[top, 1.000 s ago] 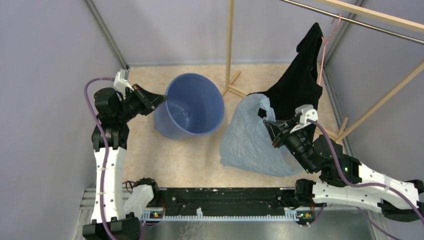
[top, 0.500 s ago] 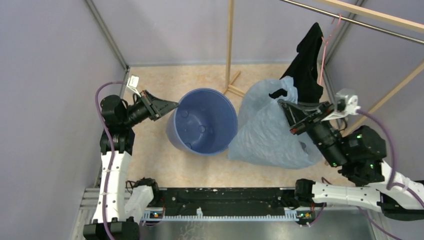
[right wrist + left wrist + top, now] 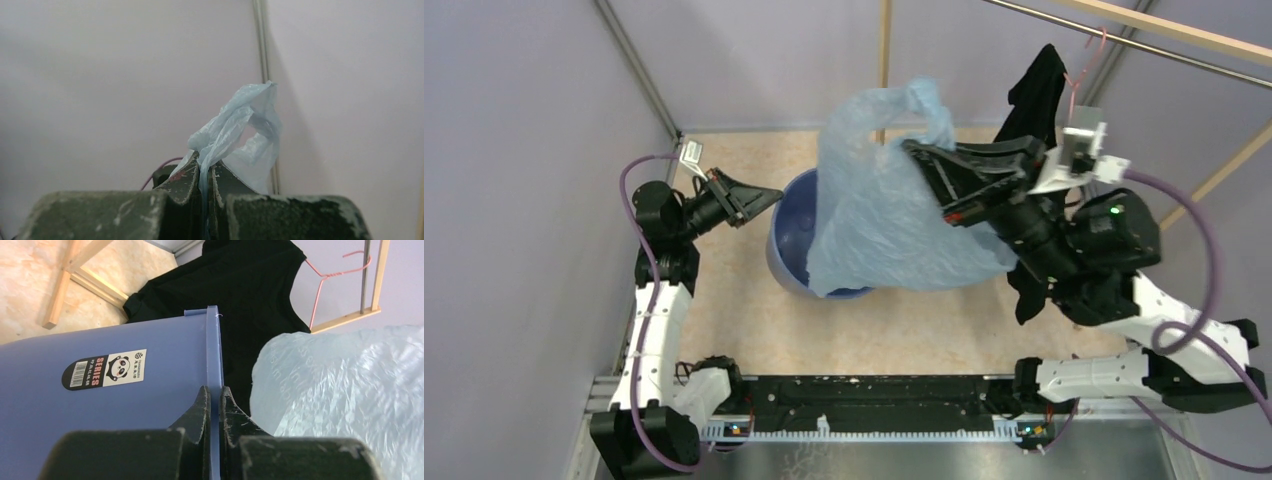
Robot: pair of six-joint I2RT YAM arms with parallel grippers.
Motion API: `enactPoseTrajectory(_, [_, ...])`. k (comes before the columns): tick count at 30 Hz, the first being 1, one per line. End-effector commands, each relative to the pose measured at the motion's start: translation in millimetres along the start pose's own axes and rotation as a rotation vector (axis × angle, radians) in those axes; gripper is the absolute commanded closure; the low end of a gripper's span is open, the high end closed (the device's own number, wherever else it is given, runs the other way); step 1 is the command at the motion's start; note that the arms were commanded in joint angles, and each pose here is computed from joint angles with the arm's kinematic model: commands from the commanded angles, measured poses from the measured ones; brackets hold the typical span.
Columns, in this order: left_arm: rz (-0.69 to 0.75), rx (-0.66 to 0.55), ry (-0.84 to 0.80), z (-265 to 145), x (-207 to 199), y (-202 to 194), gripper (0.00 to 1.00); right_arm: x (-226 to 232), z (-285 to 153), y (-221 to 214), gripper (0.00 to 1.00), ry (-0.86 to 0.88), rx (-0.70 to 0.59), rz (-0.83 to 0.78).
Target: Put the trash bags into the trash bin
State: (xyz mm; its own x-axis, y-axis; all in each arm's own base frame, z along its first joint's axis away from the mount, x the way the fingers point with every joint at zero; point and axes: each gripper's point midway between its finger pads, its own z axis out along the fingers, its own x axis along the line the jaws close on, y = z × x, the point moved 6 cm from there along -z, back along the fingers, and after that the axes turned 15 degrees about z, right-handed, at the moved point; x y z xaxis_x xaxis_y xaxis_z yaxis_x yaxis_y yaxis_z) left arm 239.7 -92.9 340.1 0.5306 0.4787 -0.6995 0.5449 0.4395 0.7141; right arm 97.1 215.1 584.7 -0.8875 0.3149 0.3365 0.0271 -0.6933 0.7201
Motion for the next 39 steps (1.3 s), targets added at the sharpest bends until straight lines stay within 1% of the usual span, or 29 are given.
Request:
enactPoseTrajectory(1, [-0.136, 0.06, 0.142, 8, 45, -22, 1.0, 18, 22, 4, 1.0, 0.099, -0.059, 0.02])
enactPoseTrajectory(4, [-0.192, 0.08, 0.17, 8, 55, -34, 1.0, 13, 33, -3, 1.0, 0.073, -0.1, -0.004])
enactPoseTrajectory(6, [-0.22, 0.07, 0.157, 7, 58, -42, 1.0, 11, 40, -5, 1.0, 0.048, -0.125, 0.003])
enactPoseTrajectory(7, [-0.238, 0.069, 0.16, 6, 59, -46, 1.0, 10, 43, -5, 1.0, 0.025, -0.136, 0.02])
enactPoseTrajectory(9, [-0.222, 0.054, 0.143, 5, 57, -48, 1.0, 5, 46, -5, 1.0, -0.03, -0.163, 0.076])
enactPoseTrajectory(12, [-0.213, 0.061, 0.145, 4, 55, -48, 1.0, -2, 45, -8, 1.0, -0.091, -0.205, 0.148])
enactPoseTrajectory(13, [-0.204, 0.06, 0.148, 4, 55, -48, 1.0, -7, 44, -11, 1.0, -0.117, -0.212, 0.154])
enactPoseTrajectory(17, [-0.245, 0.079, 0.165, 3, 61, -57, 1.0, -36, 30, -30, 1.0, -0.279, -0.225, 0.173])
enactPoseTrajectory(20, [-0.26, 0.086, 0.155, 4, 64, -62, 1.0, -52, 21, -40, 1.0, -0.32, -0.207, 0.099])
enactPoseTrajectory(26, [-0.275, 0.089, 0.174, 1, 68, -73, 1.0, -93, 11, -70, 1.0, -0.456, -0.109, -0.099])
enactPoseTrajectory(29, [-0.266, 0.099, 0.211, -1, 73, -78, 1.0, -100, 9, -73, 1.0, -0.493, -0.072, -0.198])
enactPoseTrajectory(32, [-0.222, 0.102, 0.265, -2, 80, -78, 1.0, -104, 13, -76, 1.0, -0.506, -0.043, -0.272])
enactPoseTrajectory(35, [-0.156, 0.113, 0.32, -2, 87, -71, 0.87, -106, 18, -83, 1.0, -0.479, -0.017, -0.32])
enactPoseTrajectory(39, [-0.062, 0.102, 0.399, -6, 90, -62, 0.73, -111, 26, -96, 1.0, -0.481, 0.022, -0.337])
